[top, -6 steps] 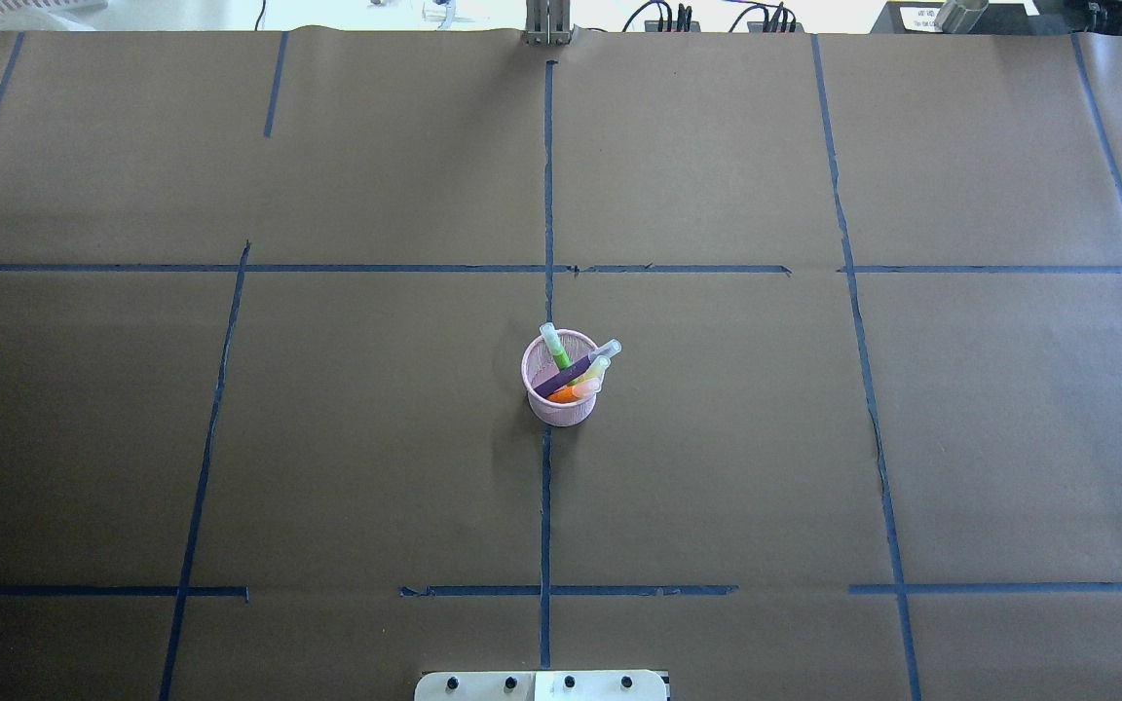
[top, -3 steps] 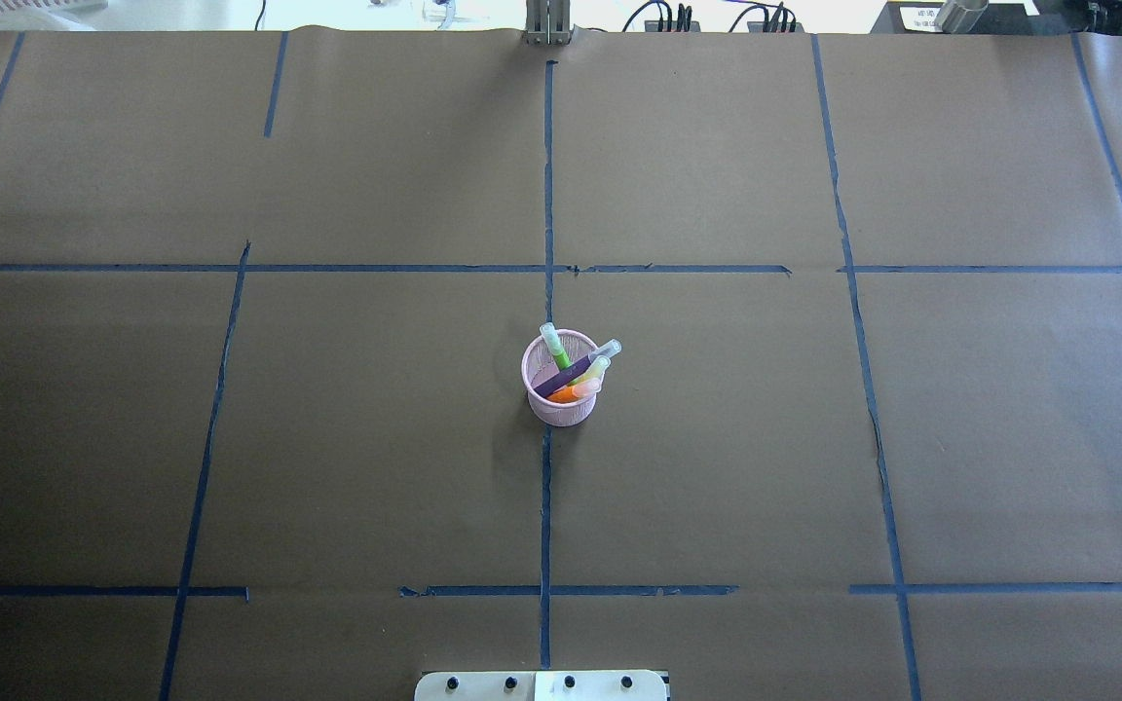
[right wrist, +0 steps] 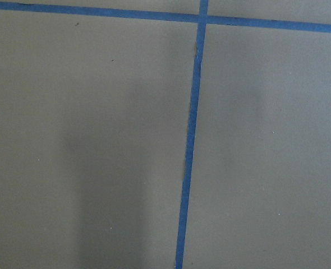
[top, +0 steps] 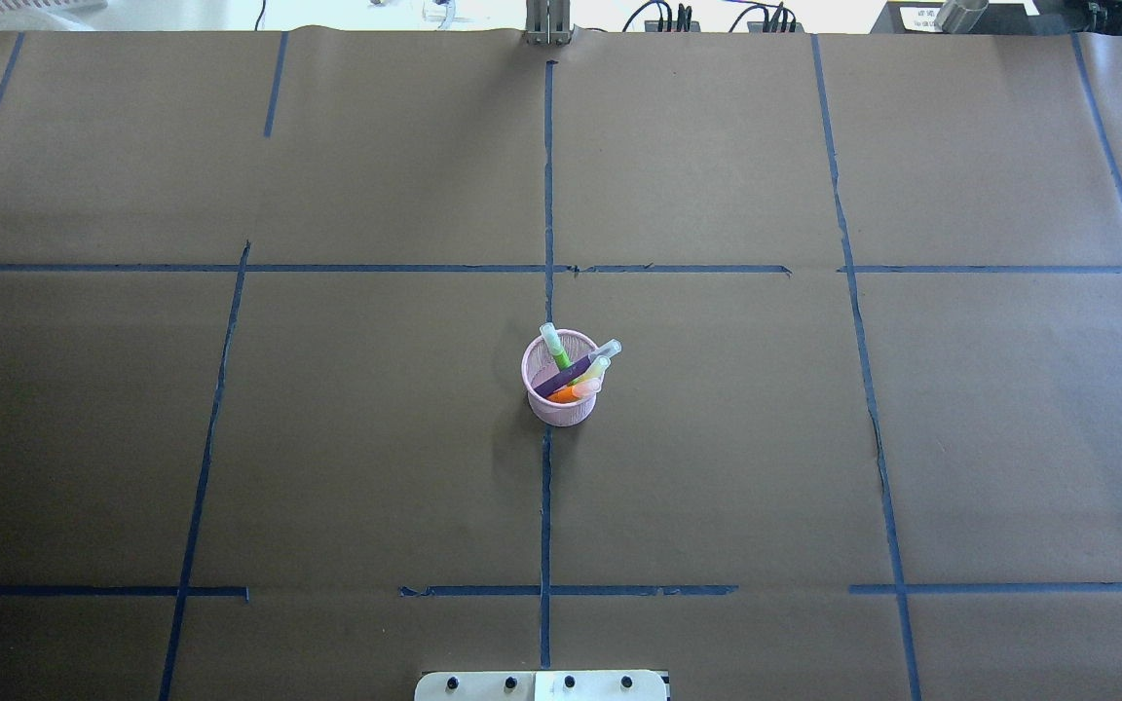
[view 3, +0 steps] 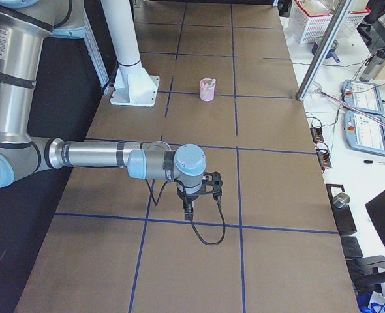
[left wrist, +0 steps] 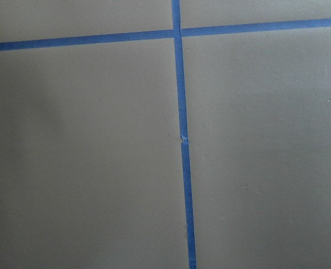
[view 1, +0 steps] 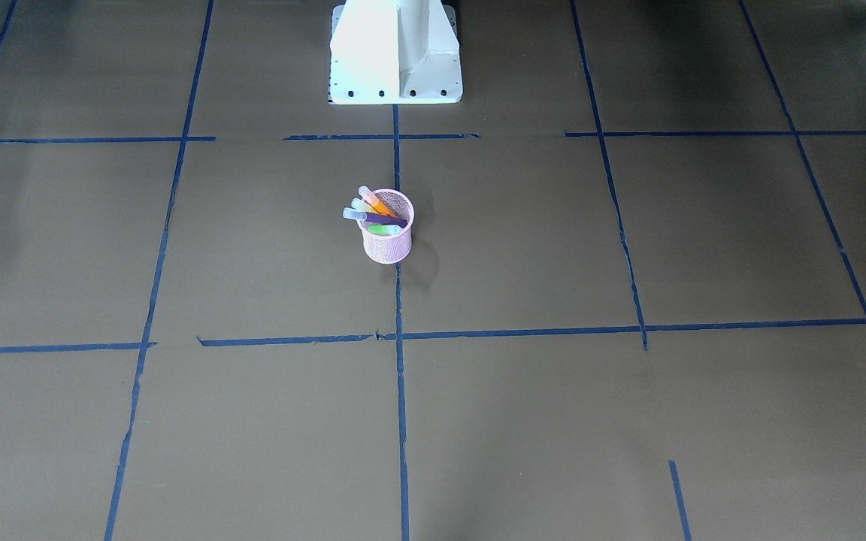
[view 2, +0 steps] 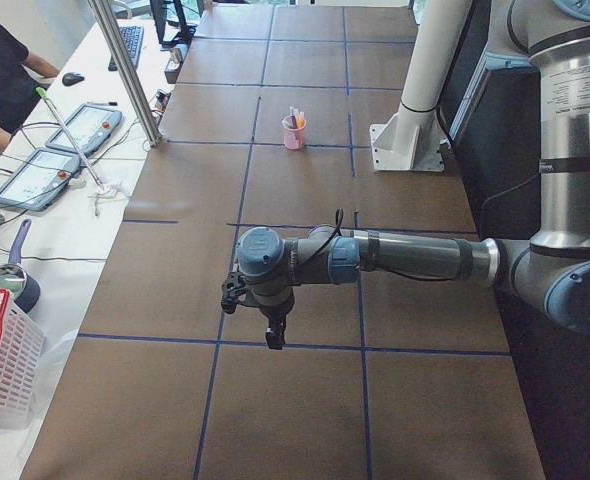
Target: Collect pens into pen holder
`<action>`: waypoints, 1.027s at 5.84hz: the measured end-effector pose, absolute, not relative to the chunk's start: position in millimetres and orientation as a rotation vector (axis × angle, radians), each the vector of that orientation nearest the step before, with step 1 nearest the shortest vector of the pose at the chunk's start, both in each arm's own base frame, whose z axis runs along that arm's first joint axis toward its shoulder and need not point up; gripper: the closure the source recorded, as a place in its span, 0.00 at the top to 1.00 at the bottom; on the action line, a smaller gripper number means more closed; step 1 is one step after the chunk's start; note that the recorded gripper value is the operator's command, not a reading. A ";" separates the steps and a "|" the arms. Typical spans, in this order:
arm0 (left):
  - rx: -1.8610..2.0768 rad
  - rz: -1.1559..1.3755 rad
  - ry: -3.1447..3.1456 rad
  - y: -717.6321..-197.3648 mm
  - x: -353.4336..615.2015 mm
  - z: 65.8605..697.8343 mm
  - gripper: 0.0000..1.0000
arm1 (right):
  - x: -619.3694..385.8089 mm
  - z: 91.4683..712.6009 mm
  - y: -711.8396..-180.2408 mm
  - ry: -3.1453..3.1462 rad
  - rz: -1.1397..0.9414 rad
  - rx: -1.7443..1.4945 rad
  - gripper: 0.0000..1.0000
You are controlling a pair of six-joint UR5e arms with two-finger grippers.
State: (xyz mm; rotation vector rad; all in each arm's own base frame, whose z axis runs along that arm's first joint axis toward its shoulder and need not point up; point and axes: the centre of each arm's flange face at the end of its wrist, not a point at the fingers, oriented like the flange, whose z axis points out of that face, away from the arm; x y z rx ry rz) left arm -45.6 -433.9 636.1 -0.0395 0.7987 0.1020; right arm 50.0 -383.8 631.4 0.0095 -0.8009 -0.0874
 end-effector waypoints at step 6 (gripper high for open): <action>-0.008 0.116 0.784 -444.8 -45.5 619.2 1.00 | 49.9 611.2 -397.1 -0.792 -0.108 0.053 1.00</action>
